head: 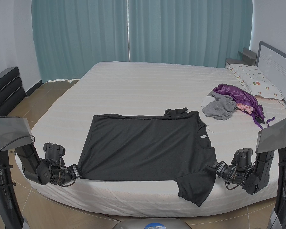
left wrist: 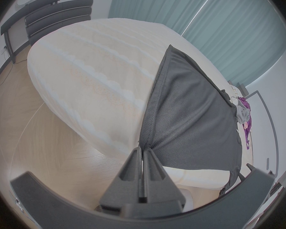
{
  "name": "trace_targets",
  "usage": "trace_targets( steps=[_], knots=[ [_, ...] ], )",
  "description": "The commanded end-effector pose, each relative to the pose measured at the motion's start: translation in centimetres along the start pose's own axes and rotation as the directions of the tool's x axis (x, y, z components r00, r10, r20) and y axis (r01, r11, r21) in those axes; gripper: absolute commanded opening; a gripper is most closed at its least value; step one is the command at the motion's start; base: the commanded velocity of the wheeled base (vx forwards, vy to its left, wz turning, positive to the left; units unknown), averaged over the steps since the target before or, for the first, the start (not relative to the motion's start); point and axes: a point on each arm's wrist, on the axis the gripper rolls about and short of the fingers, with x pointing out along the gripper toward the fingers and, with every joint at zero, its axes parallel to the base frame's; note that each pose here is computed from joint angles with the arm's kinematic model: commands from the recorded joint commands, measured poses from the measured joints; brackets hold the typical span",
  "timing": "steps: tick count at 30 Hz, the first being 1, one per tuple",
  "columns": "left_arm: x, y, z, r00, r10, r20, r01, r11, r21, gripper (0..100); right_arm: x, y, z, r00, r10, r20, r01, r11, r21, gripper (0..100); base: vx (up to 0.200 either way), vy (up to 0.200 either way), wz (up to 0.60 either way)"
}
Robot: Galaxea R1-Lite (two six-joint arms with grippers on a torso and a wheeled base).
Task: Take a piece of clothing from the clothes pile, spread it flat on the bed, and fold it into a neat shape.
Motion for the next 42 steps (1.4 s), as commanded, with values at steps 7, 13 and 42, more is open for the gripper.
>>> trace_targets(
  steps=[7,13,42],
  knots=[
    [0.0,0.0,-0.1,1.000,-0.001,-0.003,0.001,1.000,-0.013,0,2.9,0.1,2.8,0.997,-0.060,0.049,0.062,0.997,-0.045,0,0.000,0.000,0.00],
    [0.0,0.0,-0.1,1.000,-0.001,-0.005,0.001,1.000,-0.020,0,3.7,0.8,4.2,0.995,-0.068,0.073,0.071,0.997,-0.040,0,0.000,0.000,0.00],
    [0.0,0.0,-0.1,1.000,-0.004,-0.004,0.004,1.000,-0.026,0,0.2,0.9,3.6,0.998,0.059,-0.005,-0.059,0.993,-0.104,100,0.000,0.000,0.00]
  ],
)
